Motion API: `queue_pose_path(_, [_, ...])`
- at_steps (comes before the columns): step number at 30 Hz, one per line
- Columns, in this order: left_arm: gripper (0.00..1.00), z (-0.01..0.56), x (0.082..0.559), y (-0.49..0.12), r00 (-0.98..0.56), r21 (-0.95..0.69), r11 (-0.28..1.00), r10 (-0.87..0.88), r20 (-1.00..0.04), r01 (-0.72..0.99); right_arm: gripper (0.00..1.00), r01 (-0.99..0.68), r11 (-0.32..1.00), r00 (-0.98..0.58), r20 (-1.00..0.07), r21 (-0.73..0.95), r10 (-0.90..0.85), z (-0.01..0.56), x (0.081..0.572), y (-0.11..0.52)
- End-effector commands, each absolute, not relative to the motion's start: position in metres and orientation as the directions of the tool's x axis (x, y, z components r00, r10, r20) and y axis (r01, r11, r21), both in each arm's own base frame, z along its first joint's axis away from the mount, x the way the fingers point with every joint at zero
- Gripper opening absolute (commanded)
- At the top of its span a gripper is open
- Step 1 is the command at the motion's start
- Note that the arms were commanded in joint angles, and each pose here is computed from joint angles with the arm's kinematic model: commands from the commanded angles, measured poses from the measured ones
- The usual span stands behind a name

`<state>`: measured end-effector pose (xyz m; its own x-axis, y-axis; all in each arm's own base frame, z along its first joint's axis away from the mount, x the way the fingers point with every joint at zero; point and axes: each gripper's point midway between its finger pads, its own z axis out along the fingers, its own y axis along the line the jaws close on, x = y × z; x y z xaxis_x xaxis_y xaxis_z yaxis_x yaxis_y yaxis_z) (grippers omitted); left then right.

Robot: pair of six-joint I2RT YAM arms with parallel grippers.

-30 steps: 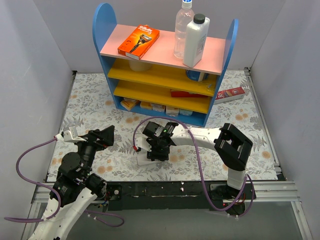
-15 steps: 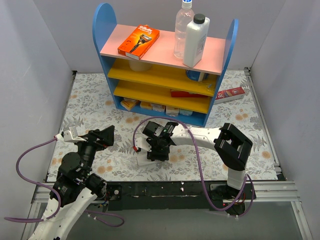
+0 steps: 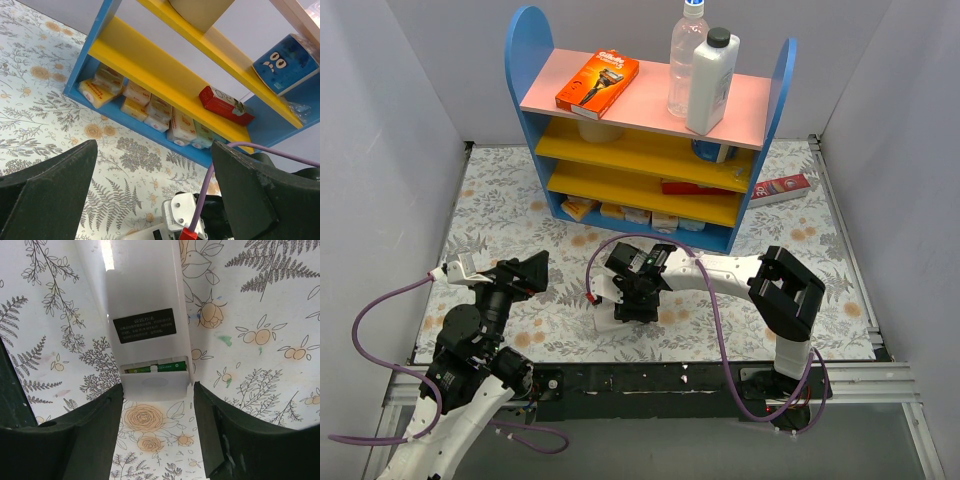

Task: Load the batteries into the remote control

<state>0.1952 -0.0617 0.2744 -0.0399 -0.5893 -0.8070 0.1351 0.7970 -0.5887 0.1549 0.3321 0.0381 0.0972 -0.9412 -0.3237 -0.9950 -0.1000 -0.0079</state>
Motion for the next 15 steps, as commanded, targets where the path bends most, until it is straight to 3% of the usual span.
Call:
queue_pose_path(1, [0.98,0.268,0.199,-0.064,-0.053,-0.571,0.811,-0.569,-0.821,0.129,0.66,-0.993,-0.114,0.113,-0.365,-0.019,-0.924,0.054,0.159,0.343])
queue_pose_path(9, [0.98,0.267,0.199,-0.064,-0.056,-0.570,0.812,-0.568,-0.821,0.126,0.72,-0.994,-0.099,0.114,-0.451,-0.055,-0.885,0.075,0.160,0.353])
queue_pose_path(15, [0.98,0.262,0.200,-0.070,-0.087,-0.575,0.807,-0.568,-0.818,0.135,0.74,-0.995,0.034,0.023,-0.544,-0.094,-0.839,0.094,0.163,0.349])
